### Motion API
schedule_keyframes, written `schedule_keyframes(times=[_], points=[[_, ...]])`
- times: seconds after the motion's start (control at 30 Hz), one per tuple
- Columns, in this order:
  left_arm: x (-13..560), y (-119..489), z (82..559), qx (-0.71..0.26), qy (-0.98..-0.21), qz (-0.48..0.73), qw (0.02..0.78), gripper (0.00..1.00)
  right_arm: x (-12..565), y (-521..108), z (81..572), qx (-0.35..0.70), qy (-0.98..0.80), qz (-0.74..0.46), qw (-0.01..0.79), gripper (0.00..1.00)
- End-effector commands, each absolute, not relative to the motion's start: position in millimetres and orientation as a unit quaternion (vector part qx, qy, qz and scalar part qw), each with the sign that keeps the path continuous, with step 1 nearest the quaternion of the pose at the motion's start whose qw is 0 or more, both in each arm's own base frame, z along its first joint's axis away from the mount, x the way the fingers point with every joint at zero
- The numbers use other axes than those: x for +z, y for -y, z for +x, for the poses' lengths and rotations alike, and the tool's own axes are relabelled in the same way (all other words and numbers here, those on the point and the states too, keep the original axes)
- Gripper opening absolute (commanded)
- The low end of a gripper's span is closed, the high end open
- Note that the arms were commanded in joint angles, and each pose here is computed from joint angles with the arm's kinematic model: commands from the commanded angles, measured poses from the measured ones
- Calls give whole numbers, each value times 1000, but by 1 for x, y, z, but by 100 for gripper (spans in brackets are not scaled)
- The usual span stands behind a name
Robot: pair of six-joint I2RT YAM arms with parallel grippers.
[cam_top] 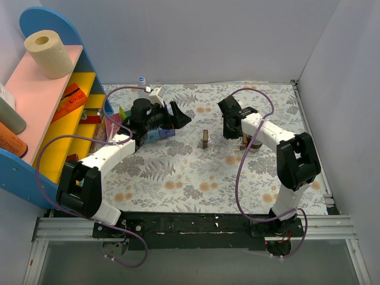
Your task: Prepare toiletry sets of a toothbrush and toothpaste on the tray
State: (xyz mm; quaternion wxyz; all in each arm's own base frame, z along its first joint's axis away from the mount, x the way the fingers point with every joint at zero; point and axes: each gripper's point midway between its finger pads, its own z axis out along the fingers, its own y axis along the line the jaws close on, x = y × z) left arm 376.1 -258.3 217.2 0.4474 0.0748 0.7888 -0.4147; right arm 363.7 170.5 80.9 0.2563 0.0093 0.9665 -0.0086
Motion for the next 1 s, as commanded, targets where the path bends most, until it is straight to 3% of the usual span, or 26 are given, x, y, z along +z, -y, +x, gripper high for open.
schedule_keyframes(times=[0.0,0.73,0.97], points=[[226,259,372,-418,-782,83,455,86,84,-165,374,-26,-964,11,265,1],[226,260,371,-421,-782,84,452,86,79,-158,370,-35,-967,4,251,1],[226,260,371,-422,-782,84,452,86,77,-160,369,-29,-969,0,245,11]])
